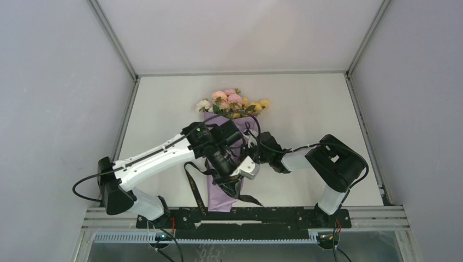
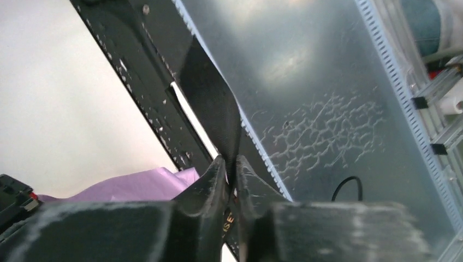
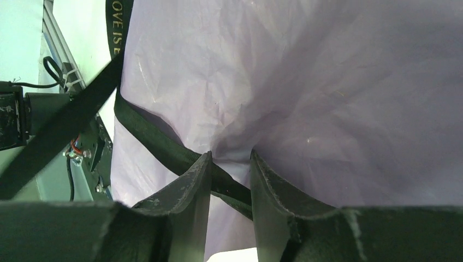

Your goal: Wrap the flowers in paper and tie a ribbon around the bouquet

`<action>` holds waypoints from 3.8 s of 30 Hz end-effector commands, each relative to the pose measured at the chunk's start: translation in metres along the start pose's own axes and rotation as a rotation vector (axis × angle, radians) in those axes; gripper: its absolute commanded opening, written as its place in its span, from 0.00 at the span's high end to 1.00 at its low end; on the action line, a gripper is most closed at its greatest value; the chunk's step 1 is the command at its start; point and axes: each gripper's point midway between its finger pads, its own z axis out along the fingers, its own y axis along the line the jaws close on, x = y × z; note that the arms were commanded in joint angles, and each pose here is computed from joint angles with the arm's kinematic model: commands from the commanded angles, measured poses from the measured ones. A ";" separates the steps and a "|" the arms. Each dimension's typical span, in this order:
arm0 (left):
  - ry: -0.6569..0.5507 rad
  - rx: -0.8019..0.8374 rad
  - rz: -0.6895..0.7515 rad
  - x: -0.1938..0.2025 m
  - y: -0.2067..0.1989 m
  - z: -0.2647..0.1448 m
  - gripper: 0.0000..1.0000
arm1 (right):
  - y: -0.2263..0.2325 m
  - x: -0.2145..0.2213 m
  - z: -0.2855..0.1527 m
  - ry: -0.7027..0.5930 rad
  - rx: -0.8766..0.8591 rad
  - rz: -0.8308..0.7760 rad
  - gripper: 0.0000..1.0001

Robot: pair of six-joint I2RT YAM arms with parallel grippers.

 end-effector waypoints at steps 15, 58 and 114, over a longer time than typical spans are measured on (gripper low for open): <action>0.350 -0.706 -0.119 0.144 0.131 -0.086 0.00 | 0.008 -0.013 -0.007 -0.029 -0.049 -0.004 0.63; 0.456 -0.673 -0.030 0.217 0.148 -0.085 1.00 | 0.007 -0.007 -0.008 0.003 -0.066 0.017 0.71; 0.106 -1.364 0.033 0.147 0.231 -0.158 1.00 | 0.054 -0.107 0.030 0.015 -0.292 -0.126 0.52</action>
